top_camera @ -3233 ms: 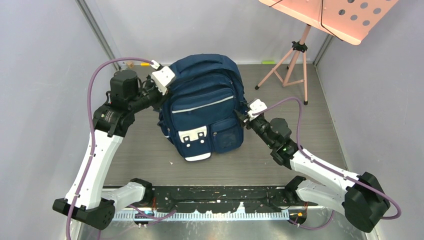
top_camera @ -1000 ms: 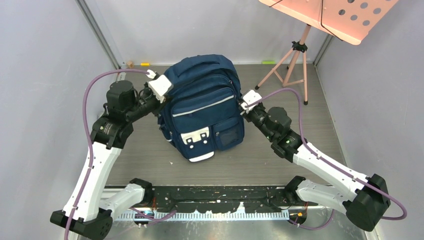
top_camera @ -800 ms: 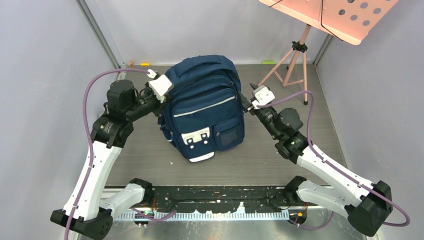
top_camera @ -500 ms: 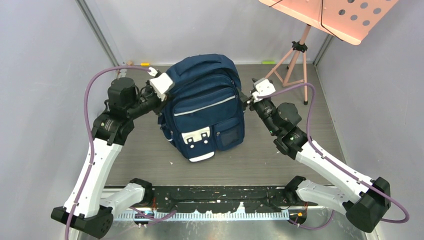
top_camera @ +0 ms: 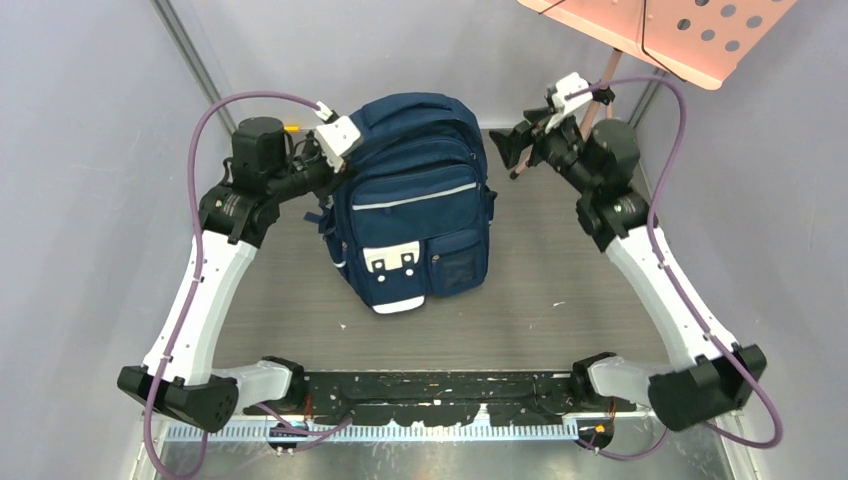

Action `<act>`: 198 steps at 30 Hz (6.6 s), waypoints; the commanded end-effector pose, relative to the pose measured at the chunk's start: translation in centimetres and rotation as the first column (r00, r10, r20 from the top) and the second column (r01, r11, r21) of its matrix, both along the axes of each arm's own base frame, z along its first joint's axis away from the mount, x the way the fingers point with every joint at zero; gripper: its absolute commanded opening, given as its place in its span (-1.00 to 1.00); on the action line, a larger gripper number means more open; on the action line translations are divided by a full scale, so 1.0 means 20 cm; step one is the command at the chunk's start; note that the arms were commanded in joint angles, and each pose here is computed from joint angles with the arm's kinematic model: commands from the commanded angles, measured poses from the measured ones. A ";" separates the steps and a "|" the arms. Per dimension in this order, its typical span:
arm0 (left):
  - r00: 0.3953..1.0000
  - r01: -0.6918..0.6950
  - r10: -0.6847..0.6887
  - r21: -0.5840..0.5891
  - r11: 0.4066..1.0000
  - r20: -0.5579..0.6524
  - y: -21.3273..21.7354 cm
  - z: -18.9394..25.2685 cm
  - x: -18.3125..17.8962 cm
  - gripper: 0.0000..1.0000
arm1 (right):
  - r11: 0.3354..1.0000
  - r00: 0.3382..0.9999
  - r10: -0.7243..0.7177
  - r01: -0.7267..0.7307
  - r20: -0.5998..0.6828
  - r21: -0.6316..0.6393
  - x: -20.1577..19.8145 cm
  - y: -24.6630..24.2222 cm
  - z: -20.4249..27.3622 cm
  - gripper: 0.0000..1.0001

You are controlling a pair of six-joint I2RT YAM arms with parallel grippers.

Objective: Pack the student bag
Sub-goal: Adjust the student bag at the center of the board, then zip the student bag at the center of the board.

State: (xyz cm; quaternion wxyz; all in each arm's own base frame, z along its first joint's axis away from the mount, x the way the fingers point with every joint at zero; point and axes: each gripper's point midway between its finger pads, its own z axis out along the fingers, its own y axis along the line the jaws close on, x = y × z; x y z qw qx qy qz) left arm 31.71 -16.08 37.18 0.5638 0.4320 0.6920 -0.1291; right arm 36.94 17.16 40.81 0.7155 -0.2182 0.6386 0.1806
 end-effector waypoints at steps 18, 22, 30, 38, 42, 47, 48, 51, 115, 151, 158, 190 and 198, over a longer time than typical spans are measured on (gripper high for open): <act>0.986 0.023 -0.019 -0.024 0.999 0.163 -0.05 0.24 0.26 -1.00 | 0.853 0.837 0.520 -0.497 -0.172 0.159 0.05 0.29 0.00 0.62; 0.986 0.028 -0.022 -0.033 0.999 0.166 -0.06 0.24 0.29 -1.00 | 0.873 0.852 0.485 -0.459 -0.197 0.164 0.11 0.29 -0.04 0.51; 0.993 0.009 0.000 -0.077 0.997 0.116 -0.06 0.18 0.55 -1.00 | 0.956 0.883 0.291 -0.285 -0.369 0.070 0.01 0.42 -0.24 -0.98; 0.994 0.093 -0.084 -0.157 0.983 0.063 -0.17 0.16 0.77 -1.00 | 0.885 0.796 0.461 -0.384 -0.391 0.263 -0.63 0.76 -0.06 -0.99; 0.987 0.151 -0.131 -0.243 0.958 0.096 -0.24 0.25 0.76 -1.00 | 0.904 0.806 0.425 -0.355 -0.412 0.238 -0.75 0.82 -0.07 -0.99; 0.992 0.101 -0.075 -0.290 0.952 0.099 -0.21 0.31 0.70 -0.22 | 0.962 0.875 0.265 -0.212 -0.405 0.172 -0.67 0.78 -0.13 -0.99; 0.994 0.075 -0.047 -0.296 0.952 0.100 -0.18 0.33 0.67 0.12 | 0.970 0.883 0.235 -0.183 -0.407 0.162 -0.64 0.77 -0.15 -0.99; 0.992 -0.006 0.046 -0.316 0.949 0.119 -0.09 0.41 0.53 0.58 | 0.976 0.887 0.204 -0.154 -0.414 0.151 -0.61 0.78 -0.18 -0.99; 0.912 -0.189 0.057 -0.295 0.936 -0.405 -0.67 -0.71 -0.10 0.78 | 0.851 0.670 -0.443 0.524 -0.596 -0.043 -0.69 0.08 -1.07 0.69; 0.886 -0.259 0.099 -0.307 0.916 -0.453 -0.55 -0.94 -0.20 0.82 | 0.774 0.606 -0.607 0.597 -0.514 -0.211 -0.59 0.15 -1.31 0.89; 0.886 -0.272 0.121 -0.291 0.917 -0.448 -0.54 -0.95 -0.18 0.85 | 0.761 0.564 -0.630 0.585 -0.535 -0.280 -0.66 0.12 -1.42 0.89; 0.661 -0.590 0.295 -0.235 0.772 -0.690 -0.15 -1.15 -0.12 -0.56 | 0.673 0.523 -0.728 0.668 -0.444 -0.317 -0.57 -0.07 -1.43 0.99; 0.633 -0.662 0.371 -0.226 0.715 -0.679 0.04 -1.13 -0.05 -1.00 | 0.555 0.422 -0.818 0.757 -0.390 -0.344 -0.58 -0.40 -1.39 0.99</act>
